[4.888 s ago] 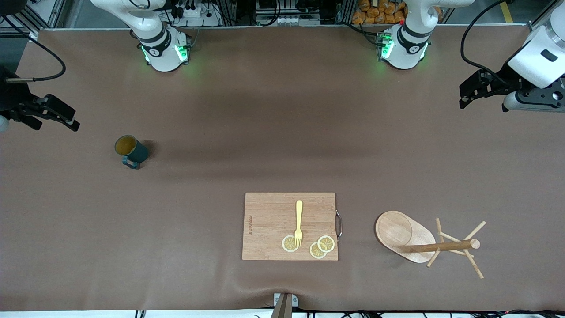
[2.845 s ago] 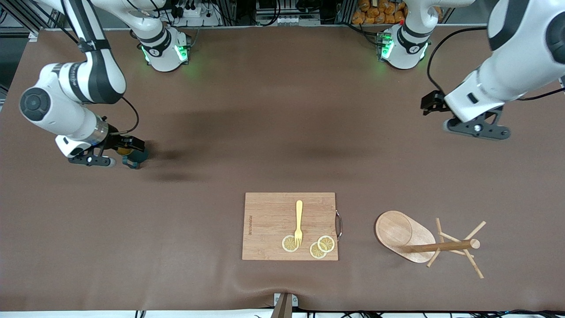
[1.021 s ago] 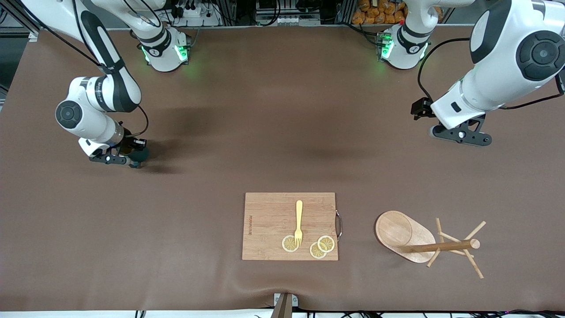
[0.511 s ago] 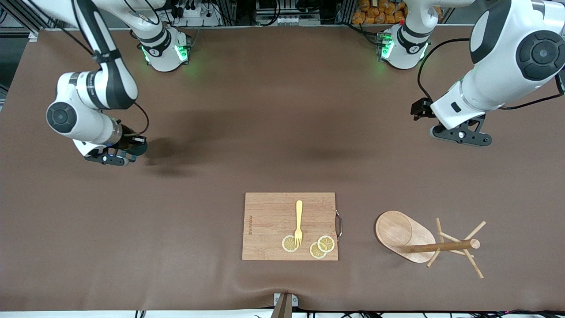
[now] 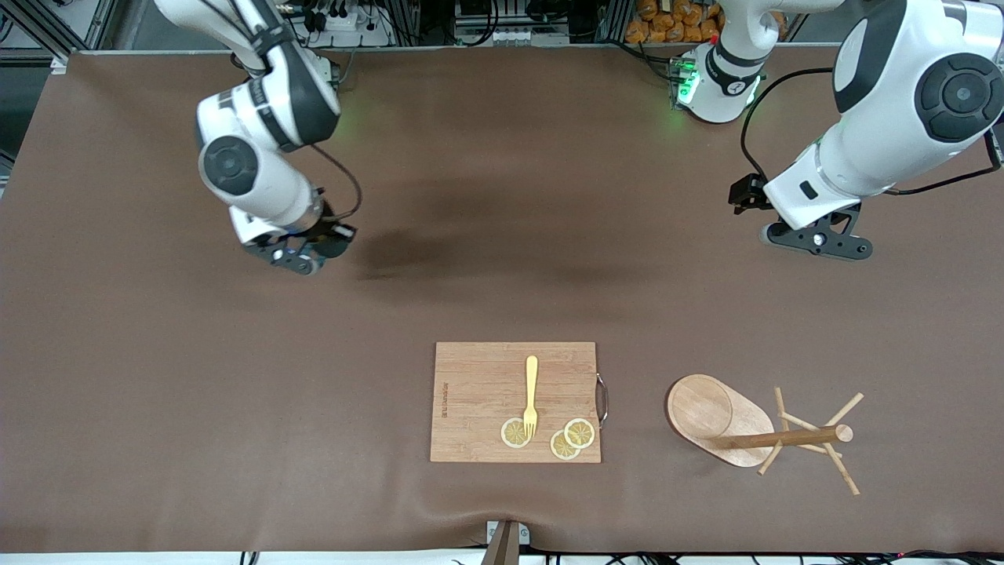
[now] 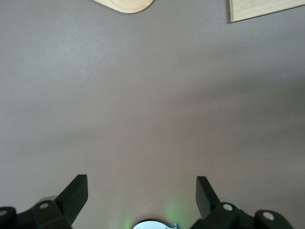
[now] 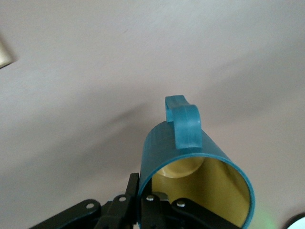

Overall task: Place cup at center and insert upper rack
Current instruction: 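Carry the mug with the right gripper to the table center and lower it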

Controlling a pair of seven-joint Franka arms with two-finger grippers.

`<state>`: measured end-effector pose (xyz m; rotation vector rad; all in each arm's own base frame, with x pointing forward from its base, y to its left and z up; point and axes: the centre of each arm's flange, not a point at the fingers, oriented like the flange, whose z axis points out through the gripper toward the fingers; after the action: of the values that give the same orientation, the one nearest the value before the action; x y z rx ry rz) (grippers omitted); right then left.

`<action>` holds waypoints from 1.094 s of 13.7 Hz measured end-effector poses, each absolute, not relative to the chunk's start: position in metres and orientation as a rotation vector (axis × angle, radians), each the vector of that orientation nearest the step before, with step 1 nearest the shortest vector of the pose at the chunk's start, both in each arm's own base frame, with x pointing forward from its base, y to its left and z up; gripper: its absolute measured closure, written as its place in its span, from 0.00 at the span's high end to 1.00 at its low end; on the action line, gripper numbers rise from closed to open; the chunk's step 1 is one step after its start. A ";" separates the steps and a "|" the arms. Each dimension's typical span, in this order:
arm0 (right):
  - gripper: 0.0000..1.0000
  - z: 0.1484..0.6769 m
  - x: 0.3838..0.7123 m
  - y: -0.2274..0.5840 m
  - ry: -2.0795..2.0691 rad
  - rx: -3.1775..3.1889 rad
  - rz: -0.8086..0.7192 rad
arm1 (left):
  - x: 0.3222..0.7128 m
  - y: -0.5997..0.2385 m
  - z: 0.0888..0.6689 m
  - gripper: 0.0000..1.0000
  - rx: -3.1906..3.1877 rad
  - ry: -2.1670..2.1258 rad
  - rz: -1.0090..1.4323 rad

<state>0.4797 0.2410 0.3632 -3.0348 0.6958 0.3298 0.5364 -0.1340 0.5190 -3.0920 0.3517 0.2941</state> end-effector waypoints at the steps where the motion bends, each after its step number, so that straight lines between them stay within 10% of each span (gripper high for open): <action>1: 0.04 0.368 0.475 0.258 0.748 -3.002 0.338 | 0.536 -0.134 0.519 1.00 -3.092 0.352 0.294; 15: 0.04 0.275 0.428 0.517 1.694 -2.555 0.265 | 0.539 -0.141 0.513 1.00 -3.094 0.369 0.275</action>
<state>0.4284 0.5165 0.2749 -2.5550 1.6940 0.2655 0.5391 -0.1408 0.5134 -3.0937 0.3693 0.2747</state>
